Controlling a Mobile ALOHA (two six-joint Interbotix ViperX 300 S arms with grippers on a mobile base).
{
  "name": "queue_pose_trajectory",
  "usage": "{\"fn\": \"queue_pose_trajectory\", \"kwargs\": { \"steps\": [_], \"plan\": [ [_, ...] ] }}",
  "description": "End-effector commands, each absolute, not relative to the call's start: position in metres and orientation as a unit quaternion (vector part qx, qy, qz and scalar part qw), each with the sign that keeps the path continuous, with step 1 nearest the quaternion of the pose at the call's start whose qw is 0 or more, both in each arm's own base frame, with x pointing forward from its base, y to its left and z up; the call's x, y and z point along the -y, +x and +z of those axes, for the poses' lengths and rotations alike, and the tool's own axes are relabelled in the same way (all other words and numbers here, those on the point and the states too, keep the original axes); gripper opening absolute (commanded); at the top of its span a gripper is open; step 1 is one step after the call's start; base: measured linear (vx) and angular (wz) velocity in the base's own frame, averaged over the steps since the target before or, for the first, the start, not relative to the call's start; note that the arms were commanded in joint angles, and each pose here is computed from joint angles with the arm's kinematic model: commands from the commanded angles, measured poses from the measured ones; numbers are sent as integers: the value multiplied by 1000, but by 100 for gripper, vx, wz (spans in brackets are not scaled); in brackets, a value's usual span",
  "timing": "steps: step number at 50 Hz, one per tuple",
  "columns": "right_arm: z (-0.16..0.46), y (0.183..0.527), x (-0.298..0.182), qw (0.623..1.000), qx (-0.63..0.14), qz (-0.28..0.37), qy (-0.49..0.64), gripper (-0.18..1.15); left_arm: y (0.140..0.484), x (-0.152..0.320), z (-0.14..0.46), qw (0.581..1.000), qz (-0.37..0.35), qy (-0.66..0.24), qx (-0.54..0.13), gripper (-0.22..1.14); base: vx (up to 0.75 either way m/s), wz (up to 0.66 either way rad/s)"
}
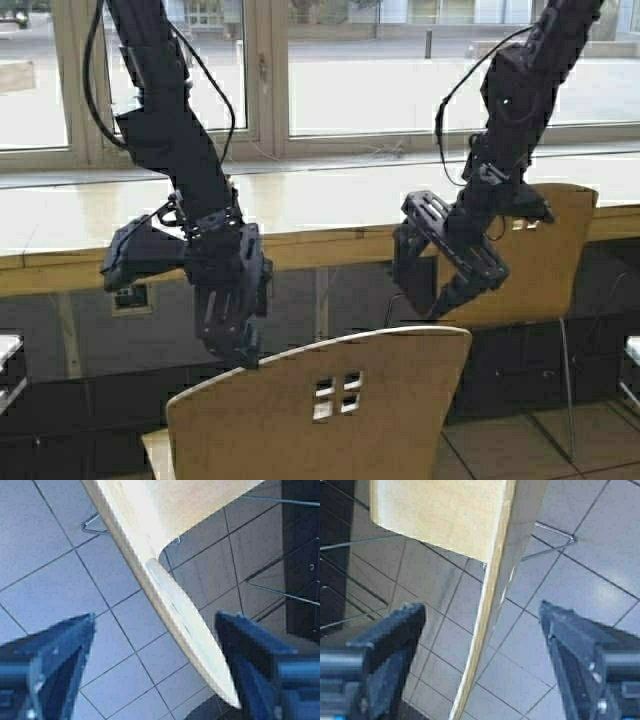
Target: Push the chairs under the table
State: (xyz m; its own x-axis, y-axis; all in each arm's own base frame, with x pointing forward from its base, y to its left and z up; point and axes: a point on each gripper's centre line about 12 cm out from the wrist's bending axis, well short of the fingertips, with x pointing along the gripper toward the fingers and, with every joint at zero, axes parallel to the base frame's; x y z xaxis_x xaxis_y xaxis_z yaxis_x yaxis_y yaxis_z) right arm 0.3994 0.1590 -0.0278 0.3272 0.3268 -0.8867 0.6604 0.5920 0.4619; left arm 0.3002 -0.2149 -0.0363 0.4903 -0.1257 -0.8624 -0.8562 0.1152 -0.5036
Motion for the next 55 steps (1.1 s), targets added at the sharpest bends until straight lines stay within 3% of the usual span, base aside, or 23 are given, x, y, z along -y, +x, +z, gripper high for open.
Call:
{"fn": "queue_pose_trajectory", "kwargs": {
  "steps": [1,13,55],
  "plan": [
    [-32,405,-163,687,-570,-116,435,99,305,218,-32,618,292,-609,-403,101,9,4],
    [-66,408,-167,668,-593,-125,433,99,307,218,-49,613,309,-607,-400,101,6,6],
    [-158,424,-175,650,-619,-133,419,96,339,241,-119,609,322,-604,-401,96,0,1]
  ]
}}
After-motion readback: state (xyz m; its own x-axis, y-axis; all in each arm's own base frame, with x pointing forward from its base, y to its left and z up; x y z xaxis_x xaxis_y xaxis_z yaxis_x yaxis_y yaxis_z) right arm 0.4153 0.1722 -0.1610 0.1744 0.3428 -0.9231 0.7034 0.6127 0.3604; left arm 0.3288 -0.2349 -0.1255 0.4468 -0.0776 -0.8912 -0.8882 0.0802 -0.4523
